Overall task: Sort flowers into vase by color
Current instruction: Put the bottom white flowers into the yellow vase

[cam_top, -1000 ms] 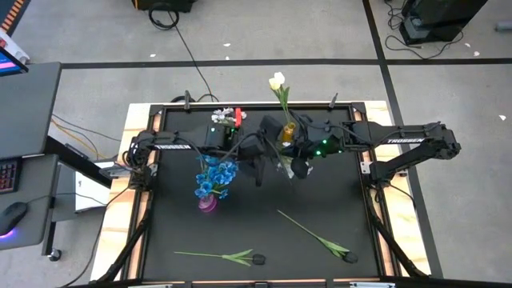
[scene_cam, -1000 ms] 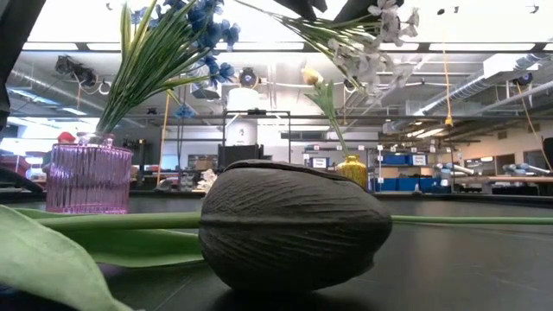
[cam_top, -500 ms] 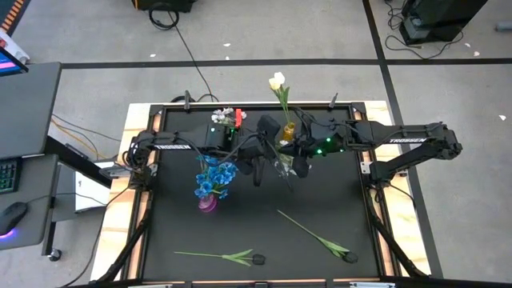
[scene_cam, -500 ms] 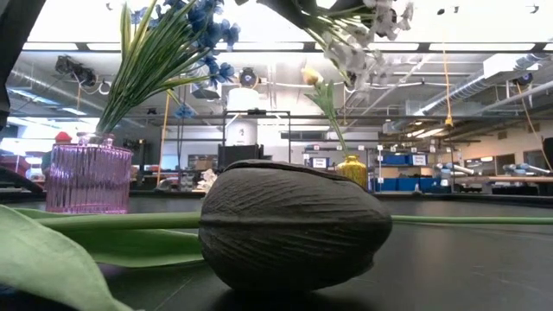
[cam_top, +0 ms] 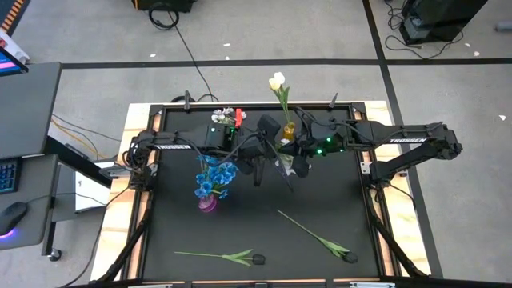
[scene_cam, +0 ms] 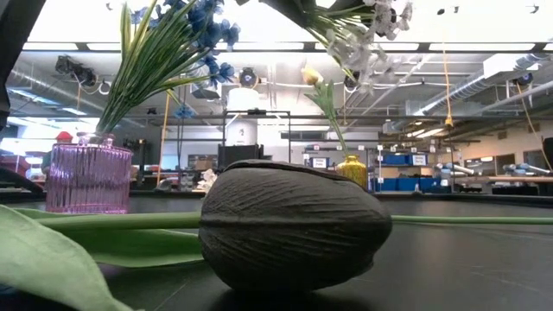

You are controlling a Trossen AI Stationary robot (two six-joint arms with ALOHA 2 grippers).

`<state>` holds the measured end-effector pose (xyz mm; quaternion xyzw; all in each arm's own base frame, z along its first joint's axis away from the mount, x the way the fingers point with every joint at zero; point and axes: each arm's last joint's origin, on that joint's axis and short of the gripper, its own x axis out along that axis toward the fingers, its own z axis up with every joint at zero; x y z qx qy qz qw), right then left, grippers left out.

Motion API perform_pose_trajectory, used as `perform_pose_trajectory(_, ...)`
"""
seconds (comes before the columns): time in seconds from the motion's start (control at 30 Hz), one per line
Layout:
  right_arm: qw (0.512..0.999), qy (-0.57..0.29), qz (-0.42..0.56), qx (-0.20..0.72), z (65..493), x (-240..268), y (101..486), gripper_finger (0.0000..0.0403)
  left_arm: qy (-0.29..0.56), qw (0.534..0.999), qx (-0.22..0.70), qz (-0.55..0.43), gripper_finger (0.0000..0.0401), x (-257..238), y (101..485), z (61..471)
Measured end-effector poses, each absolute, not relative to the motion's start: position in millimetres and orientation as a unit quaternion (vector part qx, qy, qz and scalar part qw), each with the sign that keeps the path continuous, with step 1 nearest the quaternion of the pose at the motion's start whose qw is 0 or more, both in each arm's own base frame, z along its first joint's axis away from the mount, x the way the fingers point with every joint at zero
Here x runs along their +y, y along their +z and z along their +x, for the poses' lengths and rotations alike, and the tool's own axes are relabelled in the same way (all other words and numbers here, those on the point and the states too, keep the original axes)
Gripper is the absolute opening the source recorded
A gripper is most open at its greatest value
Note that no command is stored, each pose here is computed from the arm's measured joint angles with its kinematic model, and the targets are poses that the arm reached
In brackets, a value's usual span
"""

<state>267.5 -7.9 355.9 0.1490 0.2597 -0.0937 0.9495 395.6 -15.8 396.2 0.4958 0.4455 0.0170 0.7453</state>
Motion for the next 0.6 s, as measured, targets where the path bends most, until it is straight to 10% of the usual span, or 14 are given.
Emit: perform_pose_trajectory(0.6, 0.951, -0.093, 0.142, 0.26, 267.5, -7.9, 355.9, 0.0012, 0.023, 0.752, 0.435, 0.495, 0.0042, -15.8, 398.0, 397.4)
